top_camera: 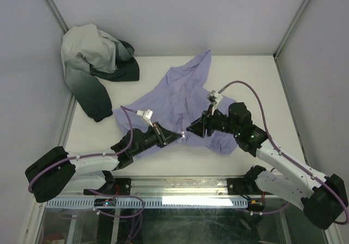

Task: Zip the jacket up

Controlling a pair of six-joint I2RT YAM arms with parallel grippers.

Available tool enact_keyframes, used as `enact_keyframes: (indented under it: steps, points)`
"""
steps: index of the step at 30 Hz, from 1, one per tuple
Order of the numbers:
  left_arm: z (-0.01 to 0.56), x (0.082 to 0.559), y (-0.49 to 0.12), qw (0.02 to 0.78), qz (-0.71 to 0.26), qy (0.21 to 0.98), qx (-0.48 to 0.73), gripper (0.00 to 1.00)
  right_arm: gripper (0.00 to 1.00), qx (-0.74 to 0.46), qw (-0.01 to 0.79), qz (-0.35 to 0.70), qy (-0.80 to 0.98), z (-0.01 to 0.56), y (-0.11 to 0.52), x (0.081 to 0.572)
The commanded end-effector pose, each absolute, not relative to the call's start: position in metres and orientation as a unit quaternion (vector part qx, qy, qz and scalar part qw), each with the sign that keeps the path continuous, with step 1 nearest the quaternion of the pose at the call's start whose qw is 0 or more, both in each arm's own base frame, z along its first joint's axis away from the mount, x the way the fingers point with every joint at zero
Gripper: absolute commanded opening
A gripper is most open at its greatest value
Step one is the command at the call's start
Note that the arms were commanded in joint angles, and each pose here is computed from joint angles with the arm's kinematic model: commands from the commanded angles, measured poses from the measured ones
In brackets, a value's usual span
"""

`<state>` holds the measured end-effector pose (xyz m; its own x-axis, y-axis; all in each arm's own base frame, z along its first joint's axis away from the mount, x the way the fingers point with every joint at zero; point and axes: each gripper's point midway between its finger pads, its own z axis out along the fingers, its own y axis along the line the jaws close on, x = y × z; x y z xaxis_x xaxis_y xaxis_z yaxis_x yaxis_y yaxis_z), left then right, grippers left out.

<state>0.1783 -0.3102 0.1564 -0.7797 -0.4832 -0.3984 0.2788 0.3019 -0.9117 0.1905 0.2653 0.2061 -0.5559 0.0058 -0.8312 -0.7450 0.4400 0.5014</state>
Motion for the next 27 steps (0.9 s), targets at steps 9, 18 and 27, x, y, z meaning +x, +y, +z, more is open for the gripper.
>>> enact_keyframes:
  steps: [9, 18, 27]
  points:
    - [0.169, 0.178, -0.315, 0.322, -0.605, 0.725, -0.063, 0.00, 0.40, -0.249, 0.366, 0.488, 0.752, 0.197, 0.283, 0.131]
    - [0.168, 0.176, -0.316, 0.314, -0.609, 0.726, -0.064, 0.00, 0.42, -0.243, 0.425, 0.449, 0.747, 0.157, 0.293, 0.145]
    - [0.170, 0.175, -0.317, 0.310, -0.612, 0.725, -0.063, 0.00, 0.46, -0.213, 0.479, 0.409, 0.747, 0.142, 0.288, 0.171]
